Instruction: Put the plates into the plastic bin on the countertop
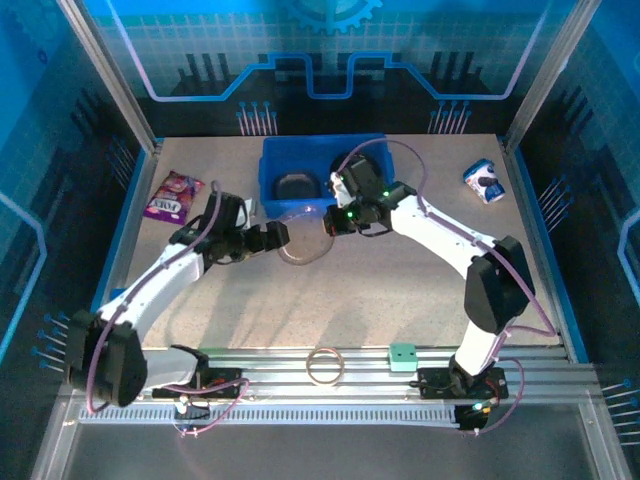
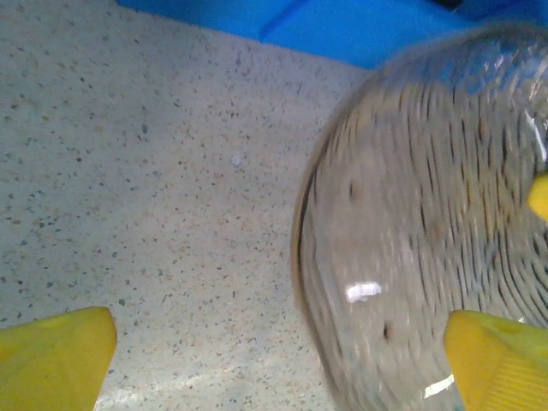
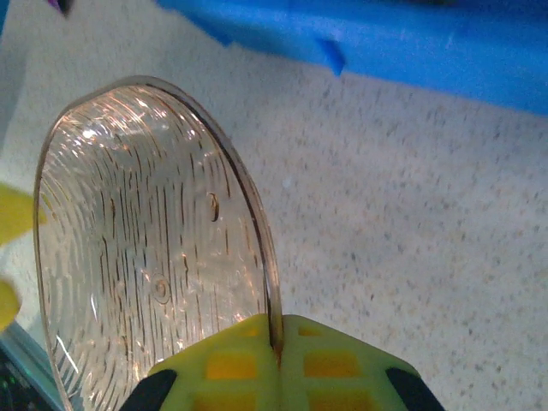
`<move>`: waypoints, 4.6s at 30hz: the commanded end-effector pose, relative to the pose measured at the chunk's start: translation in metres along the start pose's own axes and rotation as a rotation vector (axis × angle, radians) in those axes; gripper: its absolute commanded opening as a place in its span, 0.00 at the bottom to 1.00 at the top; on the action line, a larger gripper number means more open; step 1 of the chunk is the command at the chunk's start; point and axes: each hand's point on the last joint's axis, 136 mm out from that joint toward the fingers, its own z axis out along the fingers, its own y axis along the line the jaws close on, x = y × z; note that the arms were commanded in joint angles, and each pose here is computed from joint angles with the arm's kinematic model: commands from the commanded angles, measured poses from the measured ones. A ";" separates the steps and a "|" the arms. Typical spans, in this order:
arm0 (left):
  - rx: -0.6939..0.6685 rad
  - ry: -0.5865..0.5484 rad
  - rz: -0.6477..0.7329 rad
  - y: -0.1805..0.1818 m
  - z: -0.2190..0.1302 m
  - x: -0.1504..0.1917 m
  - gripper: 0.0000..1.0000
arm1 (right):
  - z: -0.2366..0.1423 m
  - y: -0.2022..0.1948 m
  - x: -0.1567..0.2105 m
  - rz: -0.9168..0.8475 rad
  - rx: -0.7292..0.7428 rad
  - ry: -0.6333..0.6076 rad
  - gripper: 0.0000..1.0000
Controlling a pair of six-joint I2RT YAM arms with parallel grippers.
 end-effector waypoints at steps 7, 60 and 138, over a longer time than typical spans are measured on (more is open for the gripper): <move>0.138 -0.126 -0.017 -0.014 -0.011 -0.002 0.99 | 0.011 -0.010 -0.094 0.187 -0.056 -0.107 0.00; 0.091 -0.118 -0.055 0.013 0.005 -0.010 0.99 | 0.086 -0.074 -0.150 0.281 0.098 -0.162 0.56; -0.545 -0.730 0.414 0.095 -0.061 -0.095 0.99 | -0.133 -0.156 0.061 -0.053 0.568 -0.614 1.00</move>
